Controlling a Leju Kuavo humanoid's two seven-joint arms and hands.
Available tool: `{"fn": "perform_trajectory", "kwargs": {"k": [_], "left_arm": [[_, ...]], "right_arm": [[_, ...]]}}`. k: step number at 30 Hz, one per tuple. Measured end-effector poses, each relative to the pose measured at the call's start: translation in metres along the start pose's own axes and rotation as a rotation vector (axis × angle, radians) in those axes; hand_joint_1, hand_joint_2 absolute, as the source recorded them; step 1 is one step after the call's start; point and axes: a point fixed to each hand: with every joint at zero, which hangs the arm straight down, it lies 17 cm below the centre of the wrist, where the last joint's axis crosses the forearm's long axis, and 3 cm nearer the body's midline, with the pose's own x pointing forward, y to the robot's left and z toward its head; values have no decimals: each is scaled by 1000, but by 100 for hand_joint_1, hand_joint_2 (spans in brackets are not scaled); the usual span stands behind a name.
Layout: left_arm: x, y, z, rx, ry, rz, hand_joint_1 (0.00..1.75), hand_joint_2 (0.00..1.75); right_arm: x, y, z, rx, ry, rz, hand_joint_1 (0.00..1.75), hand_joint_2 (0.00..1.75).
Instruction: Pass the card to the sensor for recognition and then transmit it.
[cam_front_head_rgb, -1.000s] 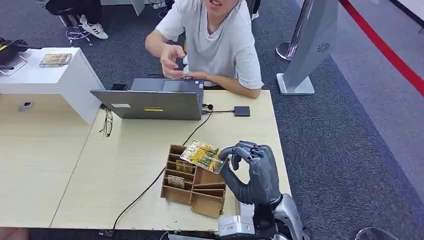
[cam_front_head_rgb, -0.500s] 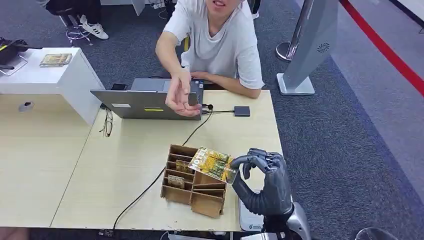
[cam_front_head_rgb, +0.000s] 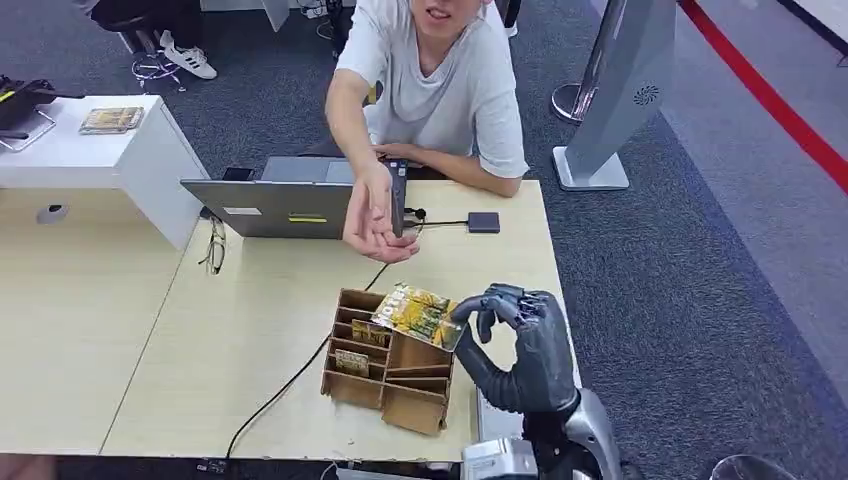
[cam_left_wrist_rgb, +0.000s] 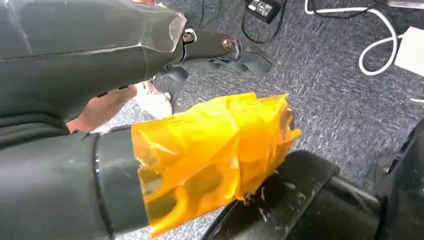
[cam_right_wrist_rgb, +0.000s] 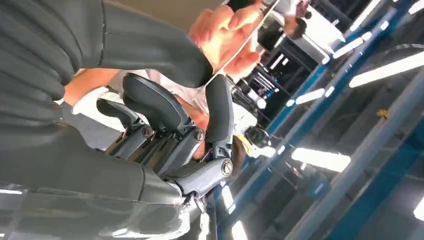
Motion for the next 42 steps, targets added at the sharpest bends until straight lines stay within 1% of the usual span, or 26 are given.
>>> {"fn": "perform_trajectory", "kwargs": {"k": [8,14,17,33,42], "left_arm": [[3,5,-3,-3,8,-15,0,0],[8,6,-4,-14,4,-26,0,0],[9,8,-5,-11,2,-26,0,0],[10,9,-5,-8,0,-30,0,0],[11,9,-6,-18,-4,-50,0,0]], "right_arm": [[-18,26,-19,80,14,53,175,175],[-20,45,-38,135,1,102,175,175],[-20,49,-43,139,-6,106,175,175],[-24,61,-43,165,3,106,175,175],[-26,72,-56,193,26,114,175,175]]}}
